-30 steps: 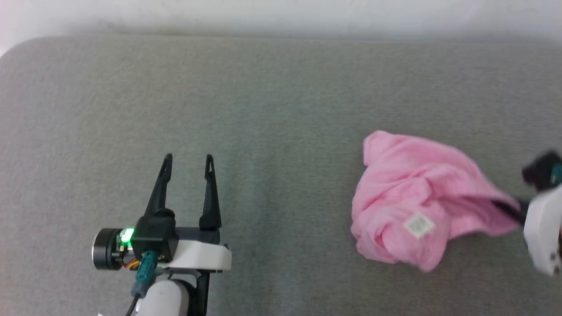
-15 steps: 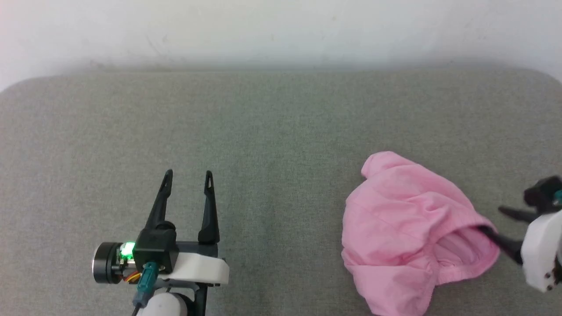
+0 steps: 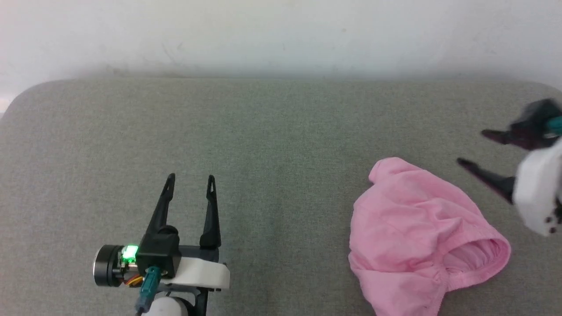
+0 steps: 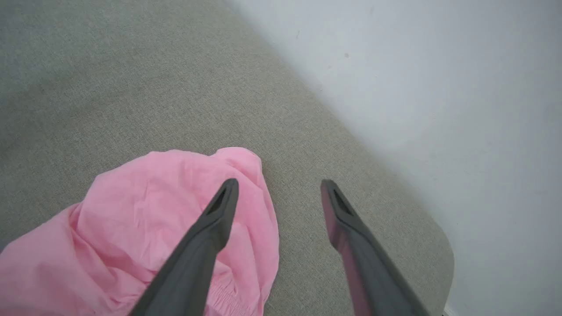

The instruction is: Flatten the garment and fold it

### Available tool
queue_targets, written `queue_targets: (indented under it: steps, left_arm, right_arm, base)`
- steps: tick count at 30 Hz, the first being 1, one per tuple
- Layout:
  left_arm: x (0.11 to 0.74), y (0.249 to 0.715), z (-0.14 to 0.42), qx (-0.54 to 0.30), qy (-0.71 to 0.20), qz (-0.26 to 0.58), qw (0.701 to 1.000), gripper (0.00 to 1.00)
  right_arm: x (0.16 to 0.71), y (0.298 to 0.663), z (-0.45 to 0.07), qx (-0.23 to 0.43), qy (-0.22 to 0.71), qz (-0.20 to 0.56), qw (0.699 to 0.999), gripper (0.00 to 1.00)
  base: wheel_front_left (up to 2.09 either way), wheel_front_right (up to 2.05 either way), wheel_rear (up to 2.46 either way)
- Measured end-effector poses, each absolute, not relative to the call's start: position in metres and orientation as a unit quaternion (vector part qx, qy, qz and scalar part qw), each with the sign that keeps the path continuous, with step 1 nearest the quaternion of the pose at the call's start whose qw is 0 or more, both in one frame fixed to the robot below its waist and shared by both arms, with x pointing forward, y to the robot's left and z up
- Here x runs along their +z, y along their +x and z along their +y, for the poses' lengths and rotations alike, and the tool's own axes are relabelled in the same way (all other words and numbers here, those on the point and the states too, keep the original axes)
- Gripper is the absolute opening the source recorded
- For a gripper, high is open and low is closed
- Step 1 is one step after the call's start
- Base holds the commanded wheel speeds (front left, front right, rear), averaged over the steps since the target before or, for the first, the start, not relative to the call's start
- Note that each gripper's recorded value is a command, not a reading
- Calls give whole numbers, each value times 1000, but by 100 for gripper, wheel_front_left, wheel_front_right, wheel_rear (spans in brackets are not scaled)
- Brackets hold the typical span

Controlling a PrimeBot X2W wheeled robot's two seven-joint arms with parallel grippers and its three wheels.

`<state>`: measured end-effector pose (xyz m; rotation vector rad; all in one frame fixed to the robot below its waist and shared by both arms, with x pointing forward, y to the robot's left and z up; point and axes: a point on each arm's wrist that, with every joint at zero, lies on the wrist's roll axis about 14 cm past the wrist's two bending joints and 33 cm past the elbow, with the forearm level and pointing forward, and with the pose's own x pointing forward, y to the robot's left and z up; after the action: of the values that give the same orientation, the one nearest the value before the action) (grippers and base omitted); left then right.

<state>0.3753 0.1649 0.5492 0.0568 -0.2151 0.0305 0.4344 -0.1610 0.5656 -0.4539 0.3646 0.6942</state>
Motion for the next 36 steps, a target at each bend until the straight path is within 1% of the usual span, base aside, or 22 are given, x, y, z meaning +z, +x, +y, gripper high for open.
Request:
queue_targets:
  steps: [3,8,15,17,18,20,21,26,27,28,29,33,36]
  left_arm:
    - [545,377,167,17,30,-101,994,100]
    - [541,384,168,19,33,-96,995,100]
    - [534,395,173,29,36,-85,995,100]
    - [531,397,175,33,37,-81,995,100]
    - [529,398,176,34,37,-78,996,100]
    - [526,398,179,41,36,-73,996,100]
    - [524,398,181,45,36,-70,996,100]
    - [516,398,192,64,38,-57,996,100]
    - [515,398,193,65,39,-55,996,100]
    - [514,399,193,66,39,-54,996,100]
    - [514,399,192,66,39,-54,996,100]
    - [517,398,191,64,38,-58,996,100]
    - [525,396,191,64,36,-69,995,100]
  right_arm:
    - [534,434,-140,355,-265,237,865,100]
    - [493,443,-107,379,-282,310,825,100]
    - [446,456,-74,400,-308,370,780,100]
    - [429,453,-72,401,-324,395,760,100]
    - [417,447,-74,401,-339,412,744,100]
    - [389,426,-80,407,-362,450,707,100]
    - [382,419,-80,412,-364,460,697,100]
    - [377,419,-78,422,-367,469,684,100]
    - [376,419,-78,424,-365,469,684,93]
    - [377,419,-77,426,-360,468,686,6]
    - [378,418,-75,430,-354,466,688,0]
    - [391,417,-55,461,-324,415,714,0]
    - [424,427,-26,489,-294,336,750,0]
  base:
    - [0,0,0]
    - [0,0,0]
    - [0,0,0]
    - [0,0,0]
    - [0,0,0]
    - [0,0,0]
    - [0,0,0]
    - [0,0,0]
    - [0,0,0]
    - [0,0,0]
    - [0,0,0]
    - [0,0,0]
    - [0,0,0]
